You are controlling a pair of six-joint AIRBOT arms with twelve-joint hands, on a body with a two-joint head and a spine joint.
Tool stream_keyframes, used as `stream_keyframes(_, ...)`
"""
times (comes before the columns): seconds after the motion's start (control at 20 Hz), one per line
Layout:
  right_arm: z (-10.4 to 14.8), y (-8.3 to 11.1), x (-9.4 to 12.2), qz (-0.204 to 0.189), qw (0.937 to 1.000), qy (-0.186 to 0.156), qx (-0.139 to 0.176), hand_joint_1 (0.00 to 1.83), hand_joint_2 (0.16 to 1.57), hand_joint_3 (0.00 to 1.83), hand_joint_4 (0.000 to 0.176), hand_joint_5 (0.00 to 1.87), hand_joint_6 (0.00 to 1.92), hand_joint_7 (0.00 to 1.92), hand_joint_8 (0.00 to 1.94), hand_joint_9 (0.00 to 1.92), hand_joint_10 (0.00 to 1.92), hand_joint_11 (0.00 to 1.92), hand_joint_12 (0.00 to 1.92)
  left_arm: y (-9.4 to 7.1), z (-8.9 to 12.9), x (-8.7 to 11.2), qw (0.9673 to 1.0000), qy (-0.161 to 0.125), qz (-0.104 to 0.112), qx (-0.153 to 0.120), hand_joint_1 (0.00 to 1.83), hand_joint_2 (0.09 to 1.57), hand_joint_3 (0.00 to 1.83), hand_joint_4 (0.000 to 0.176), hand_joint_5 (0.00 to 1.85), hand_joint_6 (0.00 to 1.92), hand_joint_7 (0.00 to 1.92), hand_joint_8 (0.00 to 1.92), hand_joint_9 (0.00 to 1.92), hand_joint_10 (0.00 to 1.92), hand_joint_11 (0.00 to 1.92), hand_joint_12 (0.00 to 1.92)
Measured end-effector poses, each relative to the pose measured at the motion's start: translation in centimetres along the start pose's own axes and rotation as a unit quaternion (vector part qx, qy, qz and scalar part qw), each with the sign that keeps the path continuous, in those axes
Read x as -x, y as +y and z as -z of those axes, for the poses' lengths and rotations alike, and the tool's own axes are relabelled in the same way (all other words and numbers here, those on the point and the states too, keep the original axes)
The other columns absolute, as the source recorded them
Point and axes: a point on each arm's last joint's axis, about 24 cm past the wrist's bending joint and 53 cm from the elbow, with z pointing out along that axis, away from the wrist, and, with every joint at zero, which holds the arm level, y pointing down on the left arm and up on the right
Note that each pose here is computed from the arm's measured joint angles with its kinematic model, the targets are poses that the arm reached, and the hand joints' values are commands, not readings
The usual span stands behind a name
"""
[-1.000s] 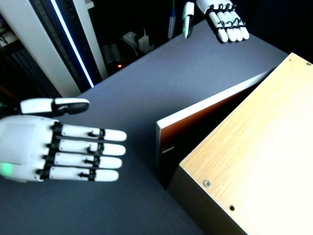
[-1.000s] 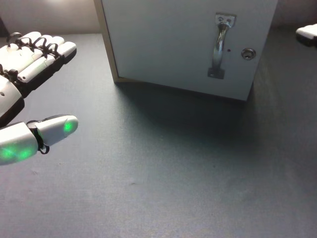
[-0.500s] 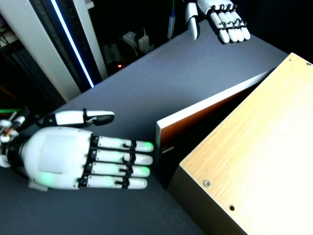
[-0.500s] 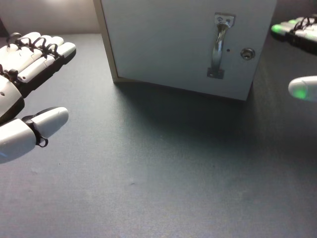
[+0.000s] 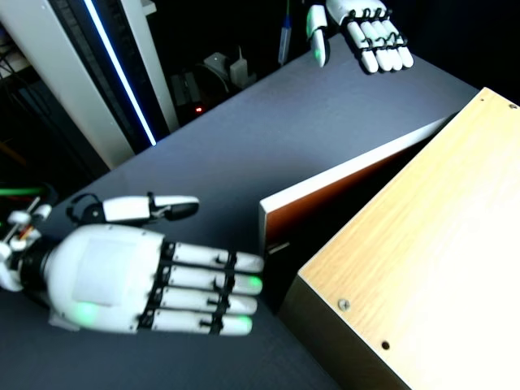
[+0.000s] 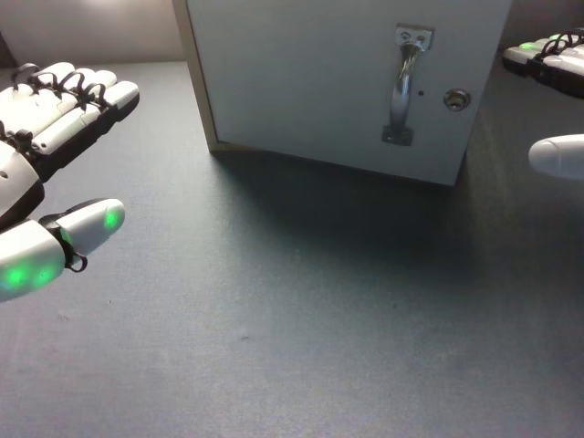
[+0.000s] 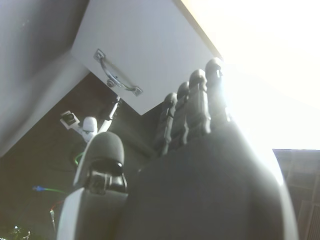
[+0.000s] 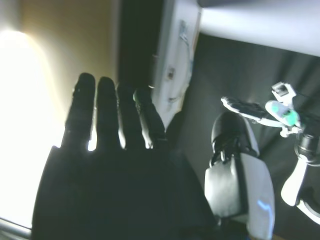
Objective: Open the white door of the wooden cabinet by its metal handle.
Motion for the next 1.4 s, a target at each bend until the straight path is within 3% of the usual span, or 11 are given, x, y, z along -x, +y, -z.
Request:
stream_keyframes(0.4, -0.4, -0.1, -0.1, 0.002, 1.0, 0.003, -0.004, 0.0, 1.2, 0.0, 0.0, 0.0, 0.0, 0.0, 0.0, 0.0, 0.0, 0.0, 0.0, 0.0, 0.0, -0.2, 1.0, 0.002, 0.003, 0.0, 0.0, 1.53, 0.01, 0.0, 0.0, 0.0, 0.0, 0.0, 0.0, 0.0, 0.0, 0.0)
stream_keyframes(0.65, -0.5, 1.6, -0.8, 0.001, 0.9997, 0.006, 0.025, 0.0, 1.18, 0.0, 0.0, 0.0, 0.0, 0.0, 0.0, 0.0, 0.0, 0.0, 0.0, 0.2, 0.2, -0.5, 0.9999, 0.007, 0.008, 0.002, 0.0, 1.53, 0.0, 0.0, 0.0, 0.0, 0.0, 0.0, 0.0, 0.0, 0.0, 0.0)
stream_keyframes(1.0, -0.2, 2.8, -1.0, -0.005, 0.9992, 0.005, 0.04, 0.0, 1.17, 0.0, 0.0, 0.0, 0.0, 0.0, 0.0, 0.0, 0.0, 0.0, 0.0, 0.3, 0.5, -0.4, 0.9999, 0.006, 0.011, 0.002, 0.0, 1.53, 0.0, 0.0, 0.0, 0.0, 0.0, 0.0, 0.0, 0.0, 0.0, 0.0)
stream_keyframes(1.15, 0.1, 3.8, -0.5, -0.006, 0.9985, -0.002, 0.055, 0.0, 1.22, 0.01, 0.0, 0.0, 0.0, 0.0, 0.0, 0.0, 0.0, 0.0, 0.0, 0.3, 0.5, -0.3, 0.9999, 0.003, 0.011, 0.001, 0.0, 1.52, 0.0, 0.0, 0.0, 0.0, 0.0, 0.0, 0.0, 0.0, 0.0, 0.0)
stream_keyframes(1.2, 0.3, 4.1, -0.4, -0.006, 0.9982, -0.002, 0.059, 0.03, 1.29, 0.01, 0.0, 0.0, 0.0, 0.0, 0.0, 0.0, 0.0, 0.0, 0.0, 0.3, 0.5, -0.3, 0.9999, 0.004, 0.011, 0.001, 0.0, 1.53, 0.0, 0.0, 0.0, 0.0, 0.0, 0.0, 0.0, 0.0, 0.0, 0.0)
stream_keyframes(1.4, 0.6, 5.1, -0.5, -0.011, 0.9974, -0.004, 0.071, 0.01, 1.3, 0.01, 0.0, 0.0, 0.0, 0.0, 0.0, 0.0, 0.0, 0.0, 0.0, 0.4, 0.6, -0.4, 0.9999, 0.004, 0.012, 0.003, 0.0, 1.54, 0.01, 0.0, 0.0, 0.0, 0.0, 0.0, 0.0, 0.0, 0.0, 0.0)
